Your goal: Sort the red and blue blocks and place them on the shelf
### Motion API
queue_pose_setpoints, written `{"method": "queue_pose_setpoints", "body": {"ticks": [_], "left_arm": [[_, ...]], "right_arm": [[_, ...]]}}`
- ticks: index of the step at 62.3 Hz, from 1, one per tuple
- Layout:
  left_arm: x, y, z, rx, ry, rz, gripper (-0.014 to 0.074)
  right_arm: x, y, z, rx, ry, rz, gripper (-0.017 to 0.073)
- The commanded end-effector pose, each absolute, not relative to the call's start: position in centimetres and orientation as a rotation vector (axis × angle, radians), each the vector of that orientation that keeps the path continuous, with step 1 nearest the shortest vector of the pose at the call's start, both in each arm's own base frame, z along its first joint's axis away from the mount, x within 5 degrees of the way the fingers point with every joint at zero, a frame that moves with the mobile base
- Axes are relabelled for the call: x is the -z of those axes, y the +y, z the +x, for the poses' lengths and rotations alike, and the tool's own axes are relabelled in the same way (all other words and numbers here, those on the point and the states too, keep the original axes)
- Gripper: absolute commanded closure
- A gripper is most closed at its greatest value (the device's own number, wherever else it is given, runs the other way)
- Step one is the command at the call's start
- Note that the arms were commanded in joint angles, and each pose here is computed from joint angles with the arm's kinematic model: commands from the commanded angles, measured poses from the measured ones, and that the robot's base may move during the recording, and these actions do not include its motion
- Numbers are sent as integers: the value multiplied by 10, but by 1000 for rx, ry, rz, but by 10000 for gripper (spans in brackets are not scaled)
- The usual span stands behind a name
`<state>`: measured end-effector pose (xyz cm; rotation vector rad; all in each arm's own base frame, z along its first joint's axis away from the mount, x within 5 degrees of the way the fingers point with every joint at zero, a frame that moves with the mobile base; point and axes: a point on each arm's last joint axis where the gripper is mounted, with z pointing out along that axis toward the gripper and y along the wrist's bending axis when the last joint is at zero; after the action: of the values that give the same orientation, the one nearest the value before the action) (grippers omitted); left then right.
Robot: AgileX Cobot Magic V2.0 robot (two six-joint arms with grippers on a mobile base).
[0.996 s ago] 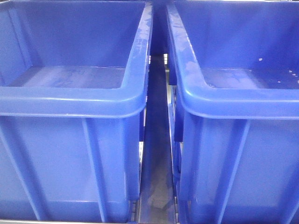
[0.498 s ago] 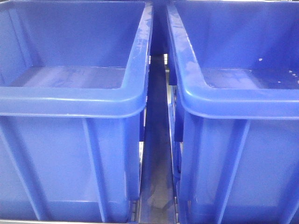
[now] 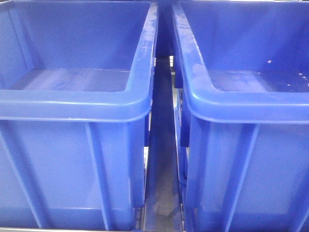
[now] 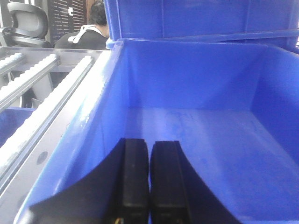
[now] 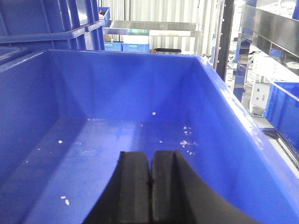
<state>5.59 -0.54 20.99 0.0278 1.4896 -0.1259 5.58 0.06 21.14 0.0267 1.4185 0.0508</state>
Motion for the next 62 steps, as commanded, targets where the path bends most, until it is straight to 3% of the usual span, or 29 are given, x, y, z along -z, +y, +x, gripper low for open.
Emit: {"method": "queue_pose_setpoints", "body": {"ticks": [1,62], "left_arm": [[-210,-5,55,143,1421,5,469],[-209,-5,55,173,1422,-25,469]], "right_arm": [[-228,0,51,-48,1286,28,502],[-228,0,51,-48,1286,28,502]]}}
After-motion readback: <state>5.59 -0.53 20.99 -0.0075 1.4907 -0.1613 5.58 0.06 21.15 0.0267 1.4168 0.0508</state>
